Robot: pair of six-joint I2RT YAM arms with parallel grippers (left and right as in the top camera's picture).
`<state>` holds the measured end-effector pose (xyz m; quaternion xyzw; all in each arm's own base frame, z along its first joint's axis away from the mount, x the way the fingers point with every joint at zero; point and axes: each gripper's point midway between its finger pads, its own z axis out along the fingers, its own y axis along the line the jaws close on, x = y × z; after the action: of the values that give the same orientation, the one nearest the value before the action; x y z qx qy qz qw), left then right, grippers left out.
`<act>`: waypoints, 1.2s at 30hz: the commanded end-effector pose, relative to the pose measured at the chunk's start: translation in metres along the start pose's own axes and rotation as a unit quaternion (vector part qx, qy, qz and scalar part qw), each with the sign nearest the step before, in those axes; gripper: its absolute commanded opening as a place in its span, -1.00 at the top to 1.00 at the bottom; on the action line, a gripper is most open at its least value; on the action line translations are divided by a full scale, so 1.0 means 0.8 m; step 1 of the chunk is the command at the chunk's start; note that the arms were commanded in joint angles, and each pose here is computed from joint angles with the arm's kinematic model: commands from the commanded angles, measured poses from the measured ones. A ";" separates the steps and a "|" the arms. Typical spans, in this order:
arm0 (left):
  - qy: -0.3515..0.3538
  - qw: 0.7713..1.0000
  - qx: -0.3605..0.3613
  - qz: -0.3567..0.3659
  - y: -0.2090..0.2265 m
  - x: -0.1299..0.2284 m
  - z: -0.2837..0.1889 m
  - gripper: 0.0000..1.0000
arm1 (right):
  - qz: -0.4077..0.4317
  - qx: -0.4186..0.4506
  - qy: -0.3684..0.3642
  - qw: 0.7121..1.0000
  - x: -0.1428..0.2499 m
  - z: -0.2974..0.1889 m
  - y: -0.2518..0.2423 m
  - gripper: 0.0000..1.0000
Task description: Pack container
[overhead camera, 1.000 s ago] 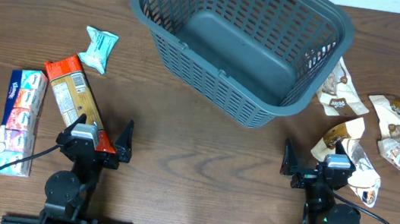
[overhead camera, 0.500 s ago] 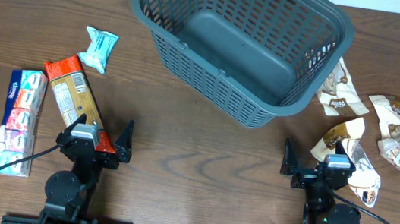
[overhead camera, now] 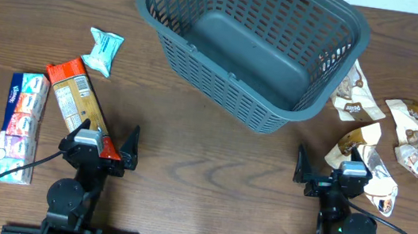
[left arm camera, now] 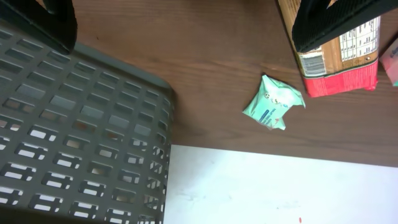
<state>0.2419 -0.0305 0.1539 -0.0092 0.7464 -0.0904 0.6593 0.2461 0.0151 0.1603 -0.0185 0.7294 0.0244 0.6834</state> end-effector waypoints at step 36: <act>0.344 0.937 -0.044 0.035 -0.037 -0.254 0.015 -0.97 | -0.020 -0.095 0.279 0.955 -0.229 0.012 0.036 -0.99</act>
<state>0.2714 -0.0305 0.3384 -0.0252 0.9265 -0.0436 0.3728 0.2617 0.0225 0.3268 -0.0592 0.8857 0.0265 0.4596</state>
